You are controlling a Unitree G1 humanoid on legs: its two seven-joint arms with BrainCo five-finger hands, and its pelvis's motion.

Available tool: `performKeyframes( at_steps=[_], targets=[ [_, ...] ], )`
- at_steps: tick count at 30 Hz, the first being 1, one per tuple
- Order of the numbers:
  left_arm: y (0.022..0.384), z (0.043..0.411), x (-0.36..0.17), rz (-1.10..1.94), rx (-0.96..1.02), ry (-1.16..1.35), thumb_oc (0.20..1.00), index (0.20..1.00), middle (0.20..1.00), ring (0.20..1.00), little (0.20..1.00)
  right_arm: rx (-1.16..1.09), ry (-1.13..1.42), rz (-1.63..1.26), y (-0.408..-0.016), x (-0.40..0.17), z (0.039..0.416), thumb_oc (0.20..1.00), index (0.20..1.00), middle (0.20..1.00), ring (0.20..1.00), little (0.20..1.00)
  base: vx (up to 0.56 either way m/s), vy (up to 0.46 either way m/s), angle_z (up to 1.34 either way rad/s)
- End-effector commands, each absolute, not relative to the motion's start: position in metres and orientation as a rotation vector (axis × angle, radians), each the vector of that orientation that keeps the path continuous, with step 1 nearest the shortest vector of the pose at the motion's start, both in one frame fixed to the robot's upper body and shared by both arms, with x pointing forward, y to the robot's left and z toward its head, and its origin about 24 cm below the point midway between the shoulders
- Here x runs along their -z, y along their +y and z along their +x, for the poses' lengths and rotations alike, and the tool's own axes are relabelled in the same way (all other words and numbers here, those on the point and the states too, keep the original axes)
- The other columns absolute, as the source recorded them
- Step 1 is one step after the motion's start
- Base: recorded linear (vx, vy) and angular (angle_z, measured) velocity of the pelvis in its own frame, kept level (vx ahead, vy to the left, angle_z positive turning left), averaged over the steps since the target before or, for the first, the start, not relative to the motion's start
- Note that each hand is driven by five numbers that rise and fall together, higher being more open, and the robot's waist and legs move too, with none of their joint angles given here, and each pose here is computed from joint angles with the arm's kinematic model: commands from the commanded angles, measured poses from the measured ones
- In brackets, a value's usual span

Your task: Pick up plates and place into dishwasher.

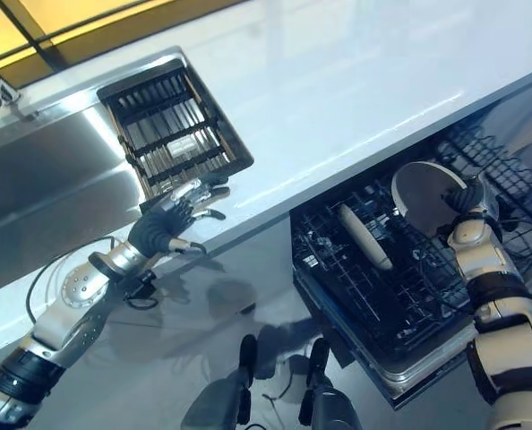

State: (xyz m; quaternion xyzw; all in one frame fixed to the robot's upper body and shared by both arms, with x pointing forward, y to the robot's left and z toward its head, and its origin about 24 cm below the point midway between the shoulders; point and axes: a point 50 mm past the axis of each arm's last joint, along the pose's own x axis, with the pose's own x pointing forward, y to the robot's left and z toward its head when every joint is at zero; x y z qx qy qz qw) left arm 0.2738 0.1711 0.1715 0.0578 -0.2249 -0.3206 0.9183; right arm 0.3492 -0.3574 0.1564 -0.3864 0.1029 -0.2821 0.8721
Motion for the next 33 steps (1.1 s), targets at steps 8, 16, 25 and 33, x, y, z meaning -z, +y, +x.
performKeyframes(
  at_steps=[8, 16, 25, 33],
  targets=[
    [0.174, 0.272, -0.197, 0.107, 0.615, -0.580, 1.000, 1.000, 1.000, 1.000, 1.000, 0.529, 0.319, -0.792, -0.366, -0.165, 0.355, 0.200, 0.200, 0.200, 0.200, 0.200, -0.03, -0.004, 0.06],
    [0.172, 0.273, -0.200, 0.084, 0.605, -0.595, 1.000, 1.000, 1.000, 1.000, 1.000, 0.388, 0.378, -0.722, -0.357, -0.148, 0.357, 0.200, 0.200, 0.200, 0.200, 0.200, -0.03, 0.011, 0.00],
    [0.174, 0.268, -0.192, 0.057, 0.607, -0.586, 1.000, 1.000, 1.000, 1.000, 1.000, 0.561, 0.134, -0.586, -0.361, -0.166, 0.352, 1.000, 1.000, 1.000, 1.000, 1.000, -0.02, 0.025, 0.00],
    [0.161, 0.264, -0.167, -0.011, 0.595, -0.541, 1.000, 1.000, 1.000, 1.000, 1.000, 0.768, 0.070, -0.560, -0.363, -0.132, 0.326, 1.000, 1.000, 1.000, 1.000, 1.000, 0.03, 0.082, -0.06]
  ],
)
